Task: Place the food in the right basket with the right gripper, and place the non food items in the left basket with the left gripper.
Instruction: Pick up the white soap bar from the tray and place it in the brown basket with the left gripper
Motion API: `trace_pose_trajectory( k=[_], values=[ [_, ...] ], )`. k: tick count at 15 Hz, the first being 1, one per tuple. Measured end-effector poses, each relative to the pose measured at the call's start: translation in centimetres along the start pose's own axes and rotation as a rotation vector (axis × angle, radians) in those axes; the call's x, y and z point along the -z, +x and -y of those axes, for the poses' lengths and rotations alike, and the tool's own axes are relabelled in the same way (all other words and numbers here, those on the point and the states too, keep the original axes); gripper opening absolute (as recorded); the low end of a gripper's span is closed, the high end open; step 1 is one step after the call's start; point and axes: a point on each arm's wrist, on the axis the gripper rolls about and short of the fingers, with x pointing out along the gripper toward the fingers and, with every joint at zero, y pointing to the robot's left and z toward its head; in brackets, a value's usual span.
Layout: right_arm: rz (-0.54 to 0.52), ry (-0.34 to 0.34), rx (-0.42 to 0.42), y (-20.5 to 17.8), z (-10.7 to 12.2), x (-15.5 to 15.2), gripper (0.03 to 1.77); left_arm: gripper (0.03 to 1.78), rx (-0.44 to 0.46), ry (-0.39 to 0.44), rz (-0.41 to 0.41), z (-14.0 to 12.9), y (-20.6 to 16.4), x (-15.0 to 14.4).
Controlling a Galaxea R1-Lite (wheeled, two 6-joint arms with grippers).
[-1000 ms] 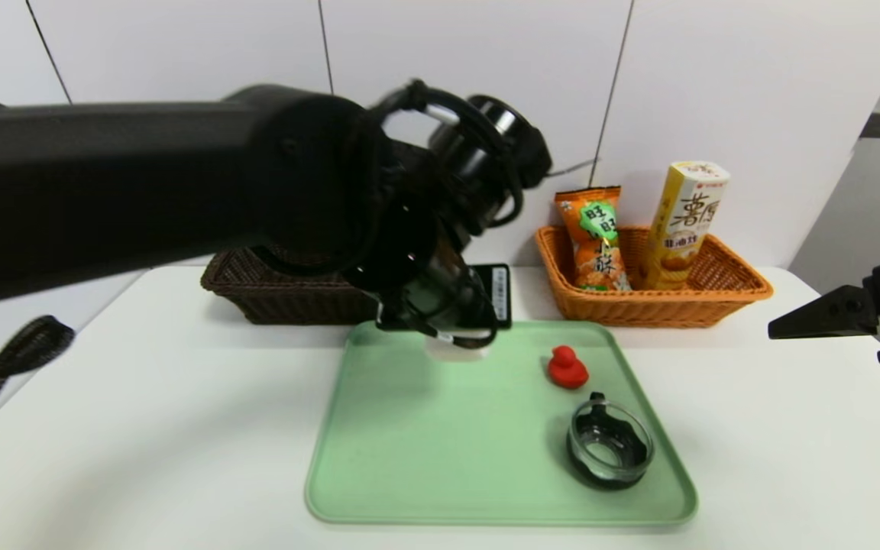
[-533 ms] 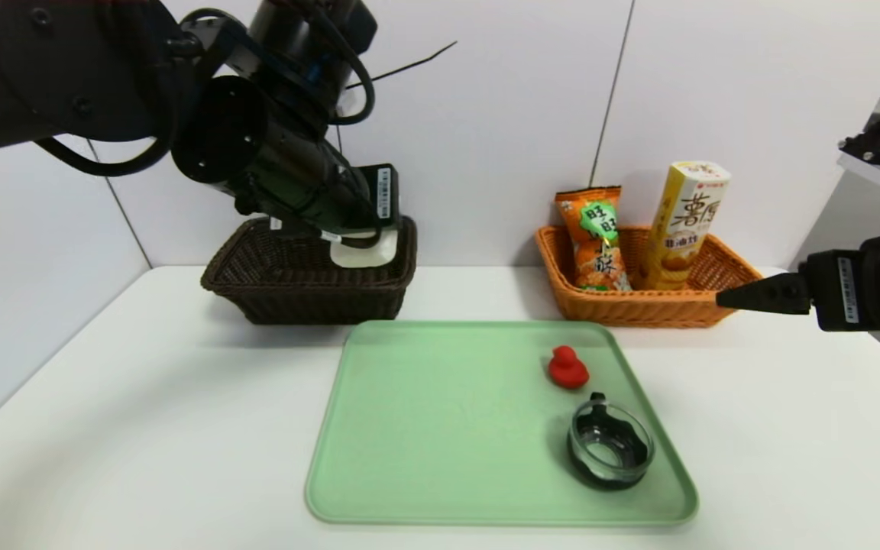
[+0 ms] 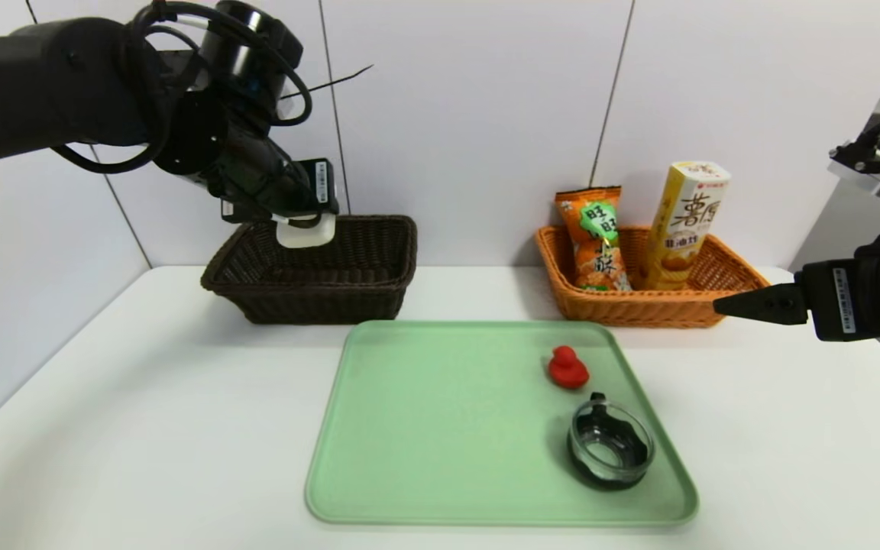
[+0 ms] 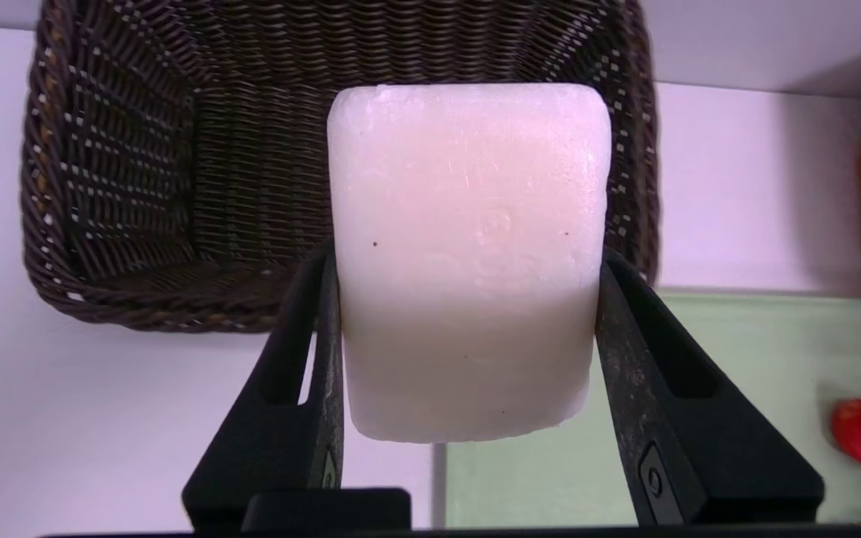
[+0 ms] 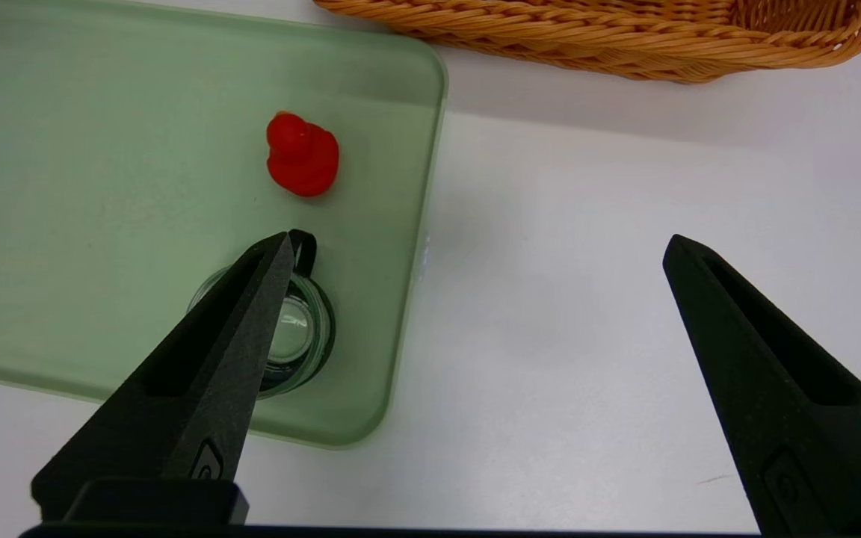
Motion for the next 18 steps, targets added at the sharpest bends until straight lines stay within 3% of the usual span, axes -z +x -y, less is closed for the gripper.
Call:
trace_pose_trajectory(
  k=[9, 18],
  values=[
    [-0.016, 0.013, 0.028, 0.2, 0.3, 0.5, 1.71, 0.96, -0.117, 0.039, 0.013, -7.0, 9.6, -0.8],
    [-0.03, 0.012, 0.031, 0.8, 0.3, 0.4, 1.71, 0.96, -0.121, 0.046, -0.069, -8.6, 13.6, 1.0]
  ],
)
